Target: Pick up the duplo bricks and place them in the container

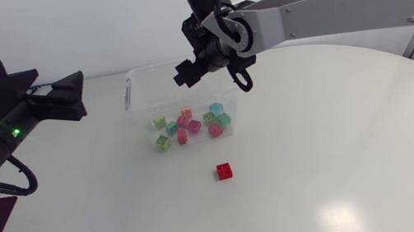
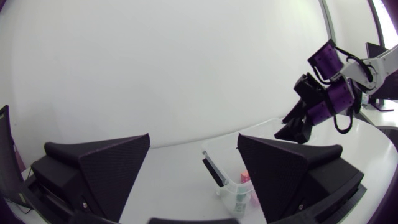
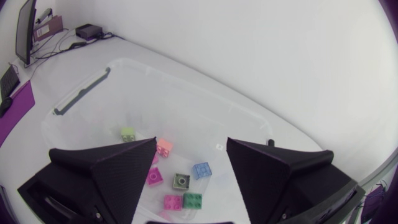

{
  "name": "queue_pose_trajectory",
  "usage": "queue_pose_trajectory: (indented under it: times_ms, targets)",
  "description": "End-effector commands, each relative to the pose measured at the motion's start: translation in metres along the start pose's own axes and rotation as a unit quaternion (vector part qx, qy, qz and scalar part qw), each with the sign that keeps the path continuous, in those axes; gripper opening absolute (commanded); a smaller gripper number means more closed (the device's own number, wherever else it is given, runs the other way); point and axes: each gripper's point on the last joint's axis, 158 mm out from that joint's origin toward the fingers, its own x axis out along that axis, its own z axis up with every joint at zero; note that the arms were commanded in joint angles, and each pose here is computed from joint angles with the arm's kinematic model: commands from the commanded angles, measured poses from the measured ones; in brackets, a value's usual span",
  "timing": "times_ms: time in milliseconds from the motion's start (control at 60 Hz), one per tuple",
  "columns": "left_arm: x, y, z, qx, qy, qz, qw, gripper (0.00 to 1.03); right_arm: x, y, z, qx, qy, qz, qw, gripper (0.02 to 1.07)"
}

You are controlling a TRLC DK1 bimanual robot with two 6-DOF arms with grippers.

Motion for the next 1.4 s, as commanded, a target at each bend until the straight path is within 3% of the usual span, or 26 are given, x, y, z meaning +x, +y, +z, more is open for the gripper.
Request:
queue_pose_trajectory:
  times_ms: [0, 217, 467, 733, 1000, 1150, 1383]
  targets:
    - [-0.008, 0.011, -0.006, -0.013, -0.004, 0.017, 1.000, 0.98, -0.030, -0.002, 0.012, -0.003, -0.030, -0.010, 0.999, 1.02]
    - [-0.038, 0.037, -0.016, -0.013, -0.023, 0.058, 0.998, 0.99, -0.084, 0.000, -0.010, 0.025, -0.032, -0.048, 0.998, 1.02]
    - [-0.060, 0.040, -0.049, -0.015, -0.012, 0.070, 0.997, 0.99, -0.120, 0.026, -0.075, 0.097, 0.006, -0.020, 0.995, 1.02]
    - [-0.077, 0.033, -0.081, -0.015, -0.003, 0.067, 0.998, 0.98, -0.112, 0.046, -0.154, 0.150, 0.109, -0.027, 0.982, 1.02]
    - [-0.090, 0.030, -0.098, -0.017, -0.007, 0.069, 0.997, 0.98, -0.084, 0.070, -0.224, 0.164, 0.243, -0.069, 0.953, 1.02]
    - [-0.094, 0.028, -0.101, -0.018, -0.010, 0.067, 0.998, 0.98, -0.075, 0.074, -0.226, 0.166, 0.257, -0.076, 0.949, 1.02]
    - [-0.102, 0.026, -0.107, -0.032, -0.020, 0.068, 0.997, 0.98, -0.051, 0.103, -0.226, 0.193, 0.320, -0.020, 0.927, 1.02]
